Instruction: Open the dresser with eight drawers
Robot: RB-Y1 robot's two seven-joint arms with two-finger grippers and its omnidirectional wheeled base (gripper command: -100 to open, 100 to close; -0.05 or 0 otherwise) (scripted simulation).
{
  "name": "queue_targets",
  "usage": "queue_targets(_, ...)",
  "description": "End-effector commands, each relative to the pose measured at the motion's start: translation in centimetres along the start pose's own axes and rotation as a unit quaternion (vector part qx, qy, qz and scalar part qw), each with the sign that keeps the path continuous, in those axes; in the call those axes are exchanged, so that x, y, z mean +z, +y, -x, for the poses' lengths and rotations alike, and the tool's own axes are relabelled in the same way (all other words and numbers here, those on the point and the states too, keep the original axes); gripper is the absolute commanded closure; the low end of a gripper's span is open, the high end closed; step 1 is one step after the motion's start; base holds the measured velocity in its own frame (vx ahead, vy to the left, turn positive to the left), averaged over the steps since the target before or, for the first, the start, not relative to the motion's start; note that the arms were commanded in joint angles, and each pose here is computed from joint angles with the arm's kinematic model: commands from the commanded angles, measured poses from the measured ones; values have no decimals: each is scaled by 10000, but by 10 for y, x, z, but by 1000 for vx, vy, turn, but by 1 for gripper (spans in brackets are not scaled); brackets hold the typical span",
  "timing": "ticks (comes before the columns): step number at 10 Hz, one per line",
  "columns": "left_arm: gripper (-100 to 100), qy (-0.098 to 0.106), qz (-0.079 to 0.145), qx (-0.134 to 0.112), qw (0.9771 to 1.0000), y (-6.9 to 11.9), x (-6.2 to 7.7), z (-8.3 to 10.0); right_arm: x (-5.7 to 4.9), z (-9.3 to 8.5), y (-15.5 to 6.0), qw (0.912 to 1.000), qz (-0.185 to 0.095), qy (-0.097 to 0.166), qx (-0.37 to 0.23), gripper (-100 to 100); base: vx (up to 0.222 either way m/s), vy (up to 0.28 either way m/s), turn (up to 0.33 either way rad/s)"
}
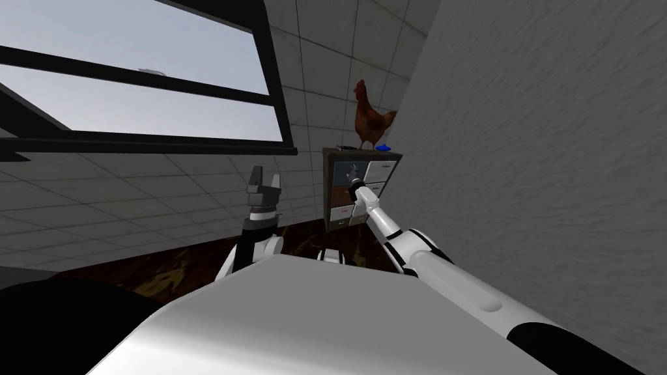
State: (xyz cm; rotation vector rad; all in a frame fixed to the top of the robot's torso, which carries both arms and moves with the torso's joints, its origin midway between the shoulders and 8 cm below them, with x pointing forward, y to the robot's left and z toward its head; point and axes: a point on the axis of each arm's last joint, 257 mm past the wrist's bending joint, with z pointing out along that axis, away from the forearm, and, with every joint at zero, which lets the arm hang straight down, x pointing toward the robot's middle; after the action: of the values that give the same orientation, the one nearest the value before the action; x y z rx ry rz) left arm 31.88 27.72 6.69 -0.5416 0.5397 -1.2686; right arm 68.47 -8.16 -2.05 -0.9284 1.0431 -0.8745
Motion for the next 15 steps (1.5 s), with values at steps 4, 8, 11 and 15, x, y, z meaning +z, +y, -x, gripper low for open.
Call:
queue_targets(4,0,0,0,0,10000,0,0,0,5,-27,-18,9864,-73,242,1621,100,-61,-50,172)
queue_targets(8,0,0,0,0,10000,0,0,0,5,-29,-9,9701,56,305,2406,100,9,9,-1)
queue_targets(11,0,0,0,0,10000,0,0,0,4,-29,-9,9778,77,281,2074,100,-19,3,-23)
queue_targets(15,0,0,0,0,10000,0,0,0,0,-29,-15,9946,16,184,1024,100,-94,1,-53)
